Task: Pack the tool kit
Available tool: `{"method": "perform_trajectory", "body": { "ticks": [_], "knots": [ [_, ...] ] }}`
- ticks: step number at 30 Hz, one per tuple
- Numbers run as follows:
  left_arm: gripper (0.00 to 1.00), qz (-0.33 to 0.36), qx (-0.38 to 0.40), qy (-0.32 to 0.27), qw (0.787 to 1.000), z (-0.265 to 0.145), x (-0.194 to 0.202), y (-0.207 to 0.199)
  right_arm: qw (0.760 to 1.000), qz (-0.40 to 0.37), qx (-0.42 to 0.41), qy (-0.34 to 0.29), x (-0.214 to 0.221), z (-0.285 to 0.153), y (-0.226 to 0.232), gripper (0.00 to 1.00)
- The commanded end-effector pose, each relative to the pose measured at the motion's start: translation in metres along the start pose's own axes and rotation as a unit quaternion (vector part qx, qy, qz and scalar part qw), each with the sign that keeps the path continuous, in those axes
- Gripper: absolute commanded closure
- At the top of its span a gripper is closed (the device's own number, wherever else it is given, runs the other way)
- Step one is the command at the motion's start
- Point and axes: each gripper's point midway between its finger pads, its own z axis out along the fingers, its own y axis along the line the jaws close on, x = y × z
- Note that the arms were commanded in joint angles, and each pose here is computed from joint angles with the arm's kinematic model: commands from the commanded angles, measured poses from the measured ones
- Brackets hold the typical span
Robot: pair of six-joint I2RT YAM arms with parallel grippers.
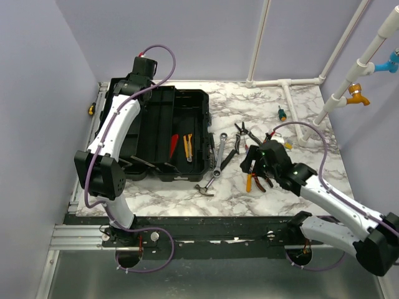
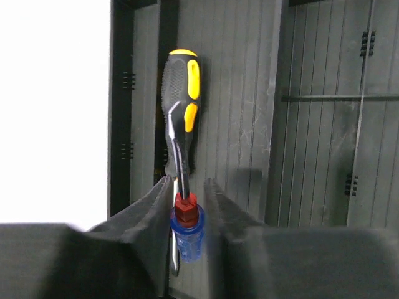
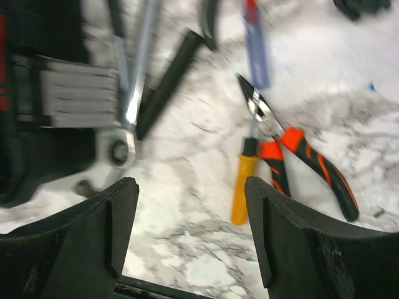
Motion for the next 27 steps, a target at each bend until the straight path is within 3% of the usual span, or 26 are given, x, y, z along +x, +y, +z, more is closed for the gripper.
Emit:
{"method": "perform_trajectory", "body": {
  "ticks": [1, 2, 4, 9, 15, 18, 23, 25, 27],
  "knots": [
    [0.59, -0.015, 0.032, 0.021, 0.999, 0.005, 0.002, -0.009, 0.991, 0.006, 0.110, 0.073, 0.034, 0.010, -0.038, 0.26],
    [0.47, -0.022, 0.038, 0.019, 0.999, 0.004, 0.001, -0.010, 0.990, 0.005, 0.115, 0.081, 0.038, 0.014, -0.039, 0.27],
    [0.36, -0.036, 0.042, 0.012, 0.998, 0.001, -0.001, -0.011, 0.988, 0.005, 0.124, 0.095, 0.045, 0.020, -0.041, 0.29],
    [0.24, -0.087, 0.052, -0.017, 0.995, -0.019, -0.014, -0.005, 0.985, 0.006, 0.128, 0.119, 0.062, 0.031, -0.045, 0.34],
    [0.13, -0.154, 0.187, -0.121, 0.963, -0.080, -0.042, -0.025, 0.982, 0.006, 0.119, 0.146, 0.079, 0.043, -0.045, 0.40],
    [0.11, -0.194, 0.282, -0.179, 0.922, -0.124, -0.052, -0.042, 0.979, 0.009, 0.123, 0.161, 0.088, 0.049, -0.046, 0.45],
    [0.11, -0.266, 0.454, -0.245, 0.814, -0.193, -0.043, -0.079, 0.977, 0.009, 0.128, 0.170, 0.095, 0.055, -0.049, 0.55],
    [0.12, -0.269, 0.519, -0.229, 0.779, -0.212, -0.030, -0.100, 0.976, 0.006, 0.133, 0.171, 0.096, 0.057, -0.051, 0.71],
    [0.13, -0.266, 0.562, -0.201, 0.757, -0.225, -0.016, -0.121, 0.978, 0.002, 0.123, 0.169, 0.094, 0.057, -0.046, 0.98]
  ]
}}
